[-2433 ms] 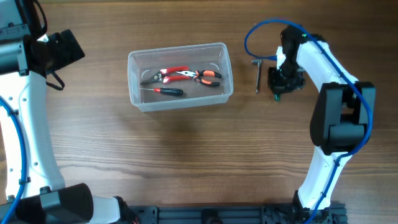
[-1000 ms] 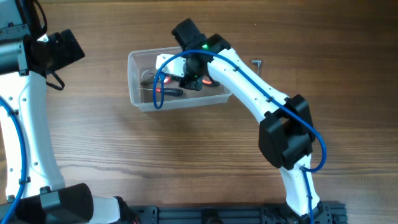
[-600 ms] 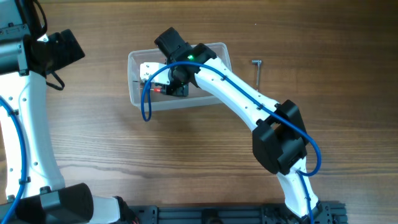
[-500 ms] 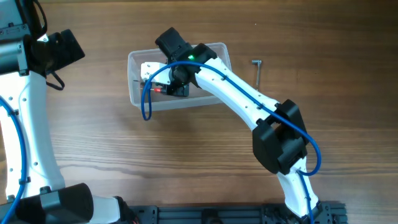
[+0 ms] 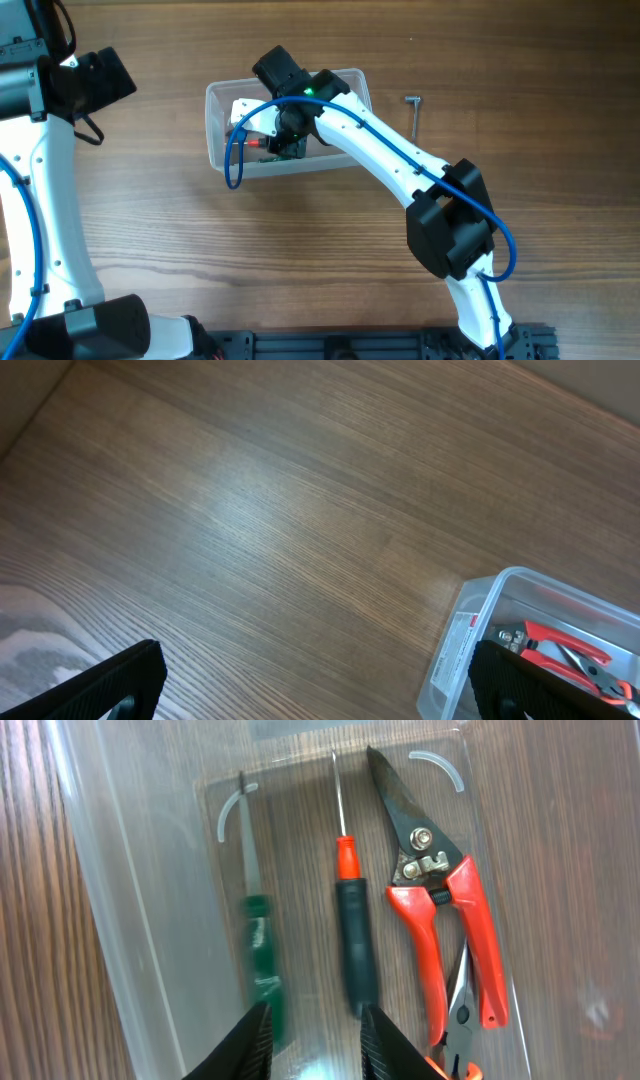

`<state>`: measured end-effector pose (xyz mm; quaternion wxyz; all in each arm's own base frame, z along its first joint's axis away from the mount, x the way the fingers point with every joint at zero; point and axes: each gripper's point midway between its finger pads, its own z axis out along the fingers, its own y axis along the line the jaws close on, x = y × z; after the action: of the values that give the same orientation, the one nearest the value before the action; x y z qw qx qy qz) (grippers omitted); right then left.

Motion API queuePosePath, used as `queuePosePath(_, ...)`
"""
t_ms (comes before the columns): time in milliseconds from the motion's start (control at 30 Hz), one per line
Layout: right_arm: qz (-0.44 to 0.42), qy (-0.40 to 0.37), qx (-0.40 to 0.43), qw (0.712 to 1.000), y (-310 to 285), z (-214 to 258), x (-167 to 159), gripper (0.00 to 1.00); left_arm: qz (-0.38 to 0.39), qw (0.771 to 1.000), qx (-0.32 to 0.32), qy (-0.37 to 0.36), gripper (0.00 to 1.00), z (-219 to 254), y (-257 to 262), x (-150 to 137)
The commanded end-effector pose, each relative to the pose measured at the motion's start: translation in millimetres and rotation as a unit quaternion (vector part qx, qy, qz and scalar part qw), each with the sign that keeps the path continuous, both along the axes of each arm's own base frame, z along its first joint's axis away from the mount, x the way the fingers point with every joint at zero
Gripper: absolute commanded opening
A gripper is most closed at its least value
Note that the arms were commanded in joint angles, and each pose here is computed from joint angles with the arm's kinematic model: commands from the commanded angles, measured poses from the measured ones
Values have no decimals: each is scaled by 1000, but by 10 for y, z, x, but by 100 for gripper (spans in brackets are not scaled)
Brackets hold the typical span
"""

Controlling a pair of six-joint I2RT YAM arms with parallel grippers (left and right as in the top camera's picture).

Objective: Pack container
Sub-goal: 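Carry the green screwdriver left and lower it into the container, then return the right gripper to the silver socket wrench and grasp it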

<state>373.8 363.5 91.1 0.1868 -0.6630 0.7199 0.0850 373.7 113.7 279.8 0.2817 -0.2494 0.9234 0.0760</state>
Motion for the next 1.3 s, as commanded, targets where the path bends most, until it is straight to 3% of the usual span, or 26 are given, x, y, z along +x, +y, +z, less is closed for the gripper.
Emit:
queuePosePath(0, -7, 10, -6, 1000, 4, -94, -19, 39, 5, 1000, 5, 1, 100, -4, 38, 3)
queuePosePath(100, -19, -7, -23, 1000, -54, -86, 48, 38, 5, 1000, 5, 1, 100, -4, 38, 2)
queuePosePath(233, -101, -65, -38, 992, -204, 202, 320, 36, 5, 1000, 5, 1, 100, -4, 38, 2)
queuePosePath(400, -212, -162, 5, 964, -534, 1163, 673, 50, 5, 1000, 5, 1, 100, -4, 38, 2)
queuePosePath(567, -357, -203, 100, 906, -1212, 2119, 893, 67, 5, 1000, 5, 1, 100, -4, 38, 2)
queuePosePath(667, -460, -173, 162, 856, -1806, 2377, 1014, 74, 5, 1000, 5, 1, 100, -4, 38, 2)
queuePosePath(833, -590, -61, 195, 781, -2611, 2092, 1113, 75, 5, 1000, 5, 1, 100, -4, 38, 2)
queuePosePath(1033, -714, 70, 135, 683, -3315, 1176, 1008, 67, 5, 1000, 5, 1, 100, -4, 38, 2)
queuePosePath(1100, -729, 100, 105, 669, -3376, 888, 950, 64, 5, 1000, 5, 1, 100, -4, 38, 3)
queuePosePath(1267, -730, 154, 42, 664, -3312, 291, 838, 63, 5, 1000, 5, 1, 100, -4, 38, 3)
